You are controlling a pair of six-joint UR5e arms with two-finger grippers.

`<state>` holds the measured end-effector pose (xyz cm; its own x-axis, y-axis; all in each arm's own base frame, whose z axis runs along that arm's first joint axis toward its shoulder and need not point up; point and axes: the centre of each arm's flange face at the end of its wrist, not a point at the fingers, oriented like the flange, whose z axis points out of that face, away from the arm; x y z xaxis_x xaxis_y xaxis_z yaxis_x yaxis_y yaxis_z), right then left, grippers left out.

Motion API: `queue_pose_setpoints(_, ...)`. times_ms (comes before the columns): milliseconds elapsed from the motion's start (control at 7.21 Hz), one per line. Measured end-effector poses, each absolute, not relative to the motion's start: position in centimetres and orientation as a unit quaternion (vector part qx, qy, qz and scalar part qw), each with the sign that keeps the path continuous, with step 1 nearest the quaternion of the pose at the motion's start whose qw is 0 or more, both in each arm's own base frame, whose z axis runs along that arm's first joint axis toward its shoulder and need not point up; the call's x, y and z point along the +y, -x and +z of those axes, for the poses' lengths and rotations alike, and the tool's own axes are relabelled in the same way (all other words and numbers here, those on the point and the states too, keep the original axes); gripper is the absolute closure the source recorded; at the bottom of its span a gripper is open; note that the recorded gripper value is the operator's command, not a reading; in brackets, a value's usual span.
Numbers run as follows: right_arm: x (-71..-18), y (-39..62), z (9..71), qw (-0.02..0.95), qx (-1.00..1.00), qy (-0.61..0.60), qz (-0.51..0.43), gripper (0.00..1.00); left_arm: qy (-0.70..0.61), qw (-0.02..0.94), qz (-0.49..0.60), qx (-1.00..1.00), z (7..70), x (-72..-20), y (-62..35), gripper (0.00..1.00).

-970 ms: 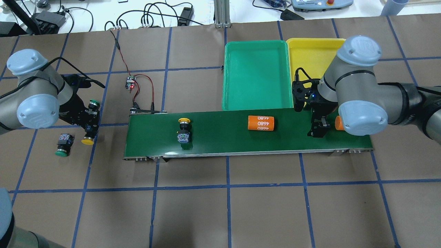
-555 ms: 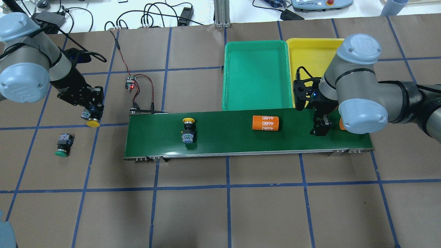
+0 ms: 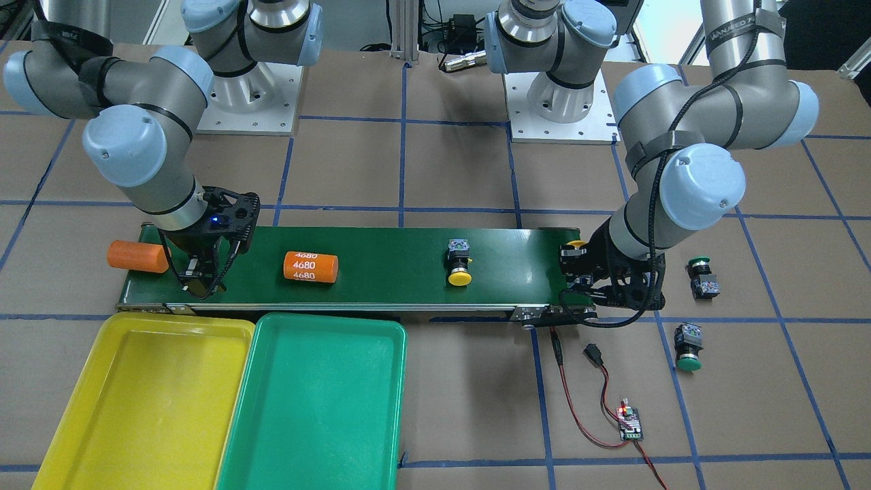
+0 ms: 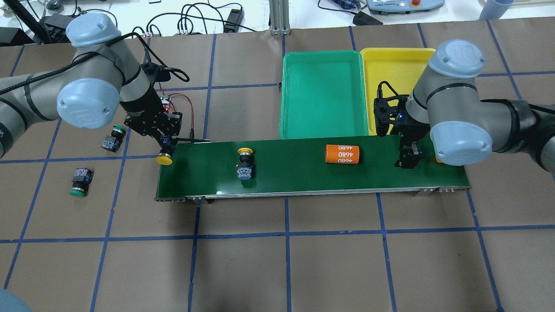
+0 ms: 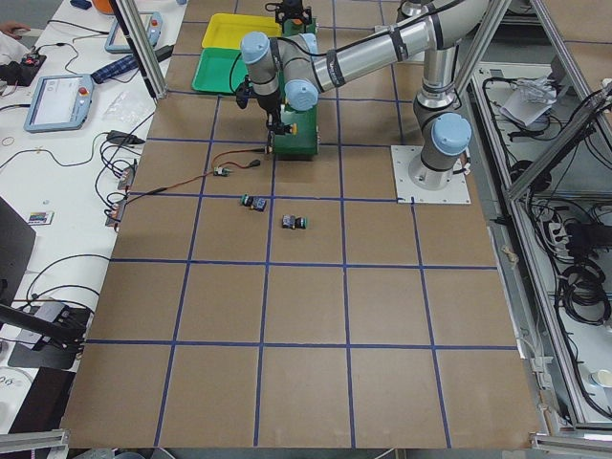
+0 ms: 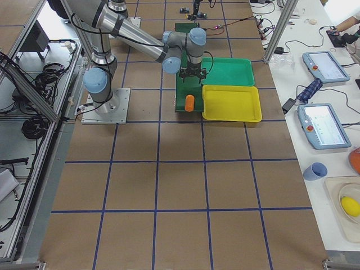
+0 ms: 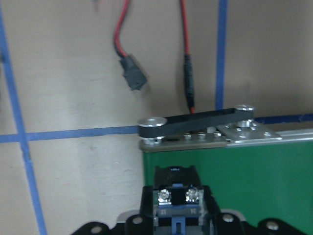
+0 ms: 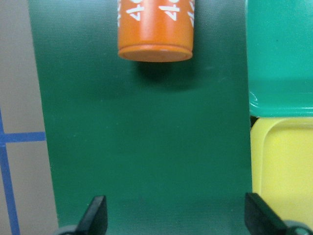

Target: Sort buttons by color to trays

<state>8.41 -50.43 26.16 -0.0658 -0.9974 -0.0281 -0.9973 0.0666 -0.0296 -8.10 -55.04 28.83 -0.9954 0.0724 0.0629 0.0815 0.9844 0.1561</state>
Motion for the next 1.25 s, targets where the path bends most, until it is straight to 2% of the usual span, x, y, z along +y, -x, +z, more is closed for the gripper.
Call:
queue_pose_setpoints(139,-50.6,-8.1,26.3,0.019,0.731,0.682,-0.002,0.00,0.041,0.029,-0.086,-0.995,27.8,-54.1,8.4,0.83)
queue_pose_setpoints(277,-50.8,-7.9,26.4,0.017,0.732,0.681,-0.004,0.00,0.040,0.029,-0.086,-0.995,27.1,-53.7,8.6,0.01)
queue_pose_setpoints(832,-53.4,-7.2,25.4,0.010,0.736,0.677,0.010,0.00,0.040,0.024,-0.071,-0.996,28.4,-53.8,8.5,0.00)
queue_pose_setpoints(1248,-53.7,-7.2,25.1,0.014,0.736,0.676,0.015,0.00,0.032,0.006,-0.031,-0.999,36.6,-54.5,6.8,0.00)
